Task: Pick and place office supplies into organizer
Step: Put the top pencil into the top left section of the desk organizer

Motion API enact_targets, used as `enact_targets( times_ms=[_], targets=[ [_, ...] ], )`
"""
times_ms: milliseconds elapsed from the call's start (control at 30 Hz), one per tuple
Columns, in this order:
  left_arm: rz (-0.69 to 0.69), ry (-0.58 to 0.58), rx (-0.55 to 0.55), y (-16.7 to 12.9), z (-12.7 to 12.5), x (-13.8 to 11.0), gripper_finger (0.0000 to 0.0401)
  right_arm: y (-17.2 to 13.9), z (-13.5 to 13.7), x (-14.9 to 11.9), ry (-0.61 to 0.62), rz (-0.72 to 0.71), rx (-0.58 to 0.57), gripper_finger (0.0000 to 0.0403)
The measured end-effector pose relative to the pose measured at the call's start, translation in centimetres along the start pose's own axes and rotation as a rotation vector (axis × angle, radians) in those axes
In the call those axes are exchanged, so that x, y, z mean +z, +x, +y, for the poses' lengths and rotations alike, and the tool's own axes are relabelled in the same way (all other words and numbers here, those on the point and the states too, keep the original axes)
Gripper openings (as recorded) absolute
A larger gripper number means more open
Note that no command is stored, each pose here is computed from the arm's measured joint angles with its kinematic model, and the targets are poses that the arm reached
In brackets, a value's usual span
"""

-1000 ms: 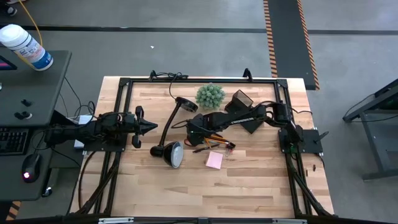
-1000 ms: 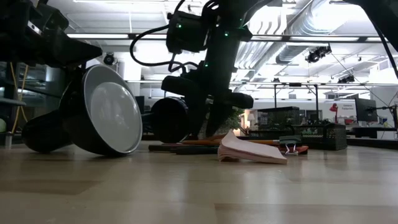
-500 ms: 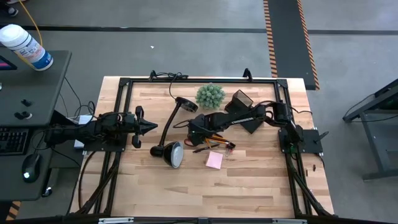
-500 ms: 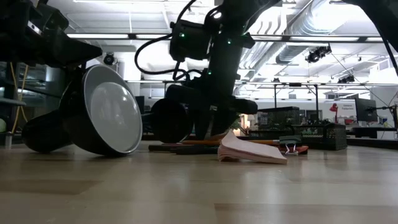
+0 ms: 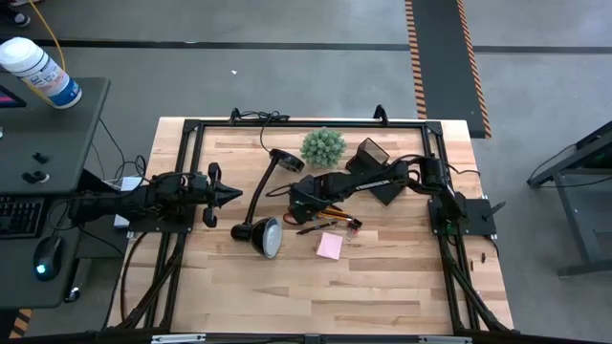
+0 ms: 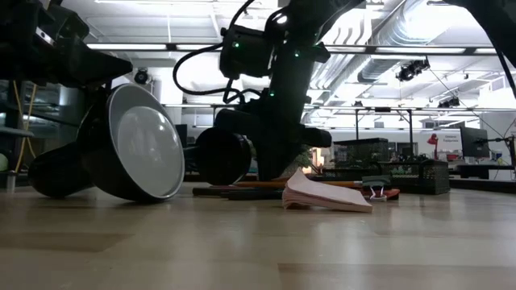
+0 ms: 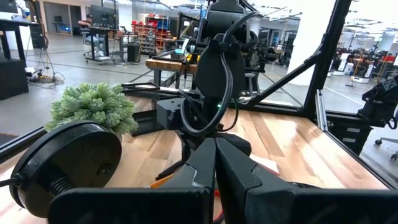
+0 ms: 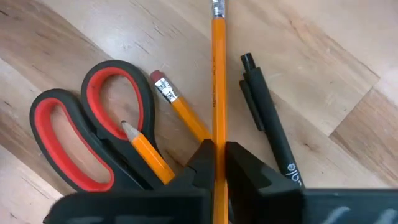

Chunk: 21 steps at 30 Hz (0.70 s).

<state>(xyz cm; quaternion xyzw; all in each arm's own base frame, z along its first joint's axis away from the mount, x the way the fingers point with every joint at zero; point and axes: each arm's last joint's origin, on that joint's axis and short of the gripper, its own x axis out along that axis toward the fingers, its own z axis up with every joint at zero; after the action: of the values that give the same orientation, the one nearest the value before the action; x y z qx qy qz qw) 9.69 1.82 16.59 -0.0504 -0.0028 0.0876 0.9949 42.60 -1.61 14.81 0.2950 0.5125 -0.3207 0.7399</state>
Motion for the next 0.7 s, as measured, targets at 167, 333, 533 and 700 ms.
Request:
enact_targets(
  times_ms=[167, 333, 533, 700],
  targets=[
    [0.0, 0.0, 0.0, 0.0, 0.0, 0.0, 0.0001, 0.0, 0.1, -0.1, -0.016, -0.011, -0.009, 0.0016],
    [0.0, 0.0, 0.0, 0.0, 0.0, 0.0, 0.0001, -0.4, 0.2, -0.1, -0.026, -0.02, -0.007, 0.0015],
    [0.0, 0.0, 0.0, 0.0, 0.0, 0.0, 0.0001, -2.2, 0.2, 0.0, -0.041, -0.054, 0.005, 0.0012],
    [0.0, 0.0, 0.0, 0.0, 0.0, 0.0, 0.0001, -4.8, 0.1, -0.3, -0.058, -0.108, -0.028, 0.0012]
  ],
)
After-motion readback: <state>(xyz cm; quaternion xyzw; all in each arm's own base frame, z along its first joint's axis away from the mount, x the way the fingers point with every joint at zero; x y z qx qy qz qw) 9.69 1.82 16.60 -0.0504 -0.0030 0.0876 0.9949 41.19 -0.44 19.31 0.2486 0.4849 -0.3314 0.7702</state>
